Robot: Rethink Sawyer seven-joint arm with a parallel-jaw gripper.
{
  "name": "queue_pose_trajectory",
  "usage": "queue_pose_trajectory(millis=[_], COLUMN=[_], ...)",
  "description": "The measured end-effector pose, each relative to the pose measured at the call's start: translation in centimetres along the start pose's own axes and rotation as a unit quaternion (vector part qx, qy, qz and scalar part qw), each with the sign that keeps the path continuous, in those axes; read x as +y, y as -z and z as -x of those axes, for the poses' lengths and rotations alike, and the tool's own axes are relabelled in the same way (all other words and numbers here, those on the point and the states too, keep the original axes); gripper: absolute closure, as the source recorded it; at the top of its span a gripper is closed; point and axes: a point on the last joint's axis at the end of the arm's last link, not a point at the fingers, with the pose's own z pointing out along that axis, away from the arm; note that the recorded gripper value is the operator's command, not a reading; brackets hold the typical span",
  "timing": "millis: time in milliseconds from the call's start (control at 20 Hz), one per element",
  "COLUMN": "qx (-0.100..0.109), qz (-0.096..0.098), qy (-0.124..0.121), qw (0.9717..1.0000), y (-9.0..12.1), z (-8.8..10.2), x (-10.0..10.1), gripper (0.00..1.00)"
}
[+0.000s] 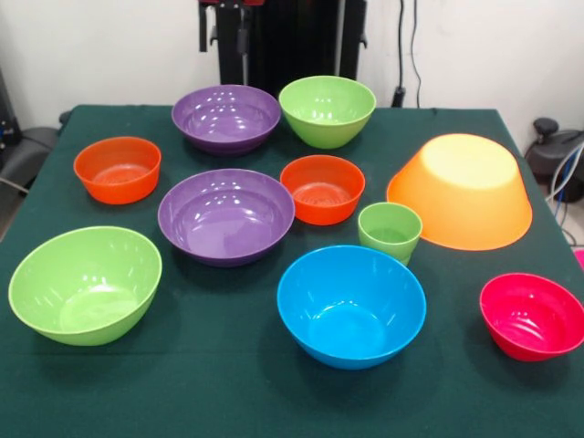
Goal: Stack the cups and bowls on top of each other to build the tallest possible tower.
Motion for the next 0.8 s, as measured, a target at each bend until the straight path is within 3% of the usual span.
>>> queue_pose_trajectory(millis=[50, 400, 800], qx=[0.003, 0.012, 0.06], qz=[-0.002, -0.007, -0.02], qy=[0.012, 0.032, 0.062], qw=[0.9999, 0.9994, 0.9961], y=[-0.1, -0.8, -2.4], z=[-0.4, -1.8, -6.9], x=[-0.1, -1.1, -3.6], gripper=[0.0, 0.0, 0.0])
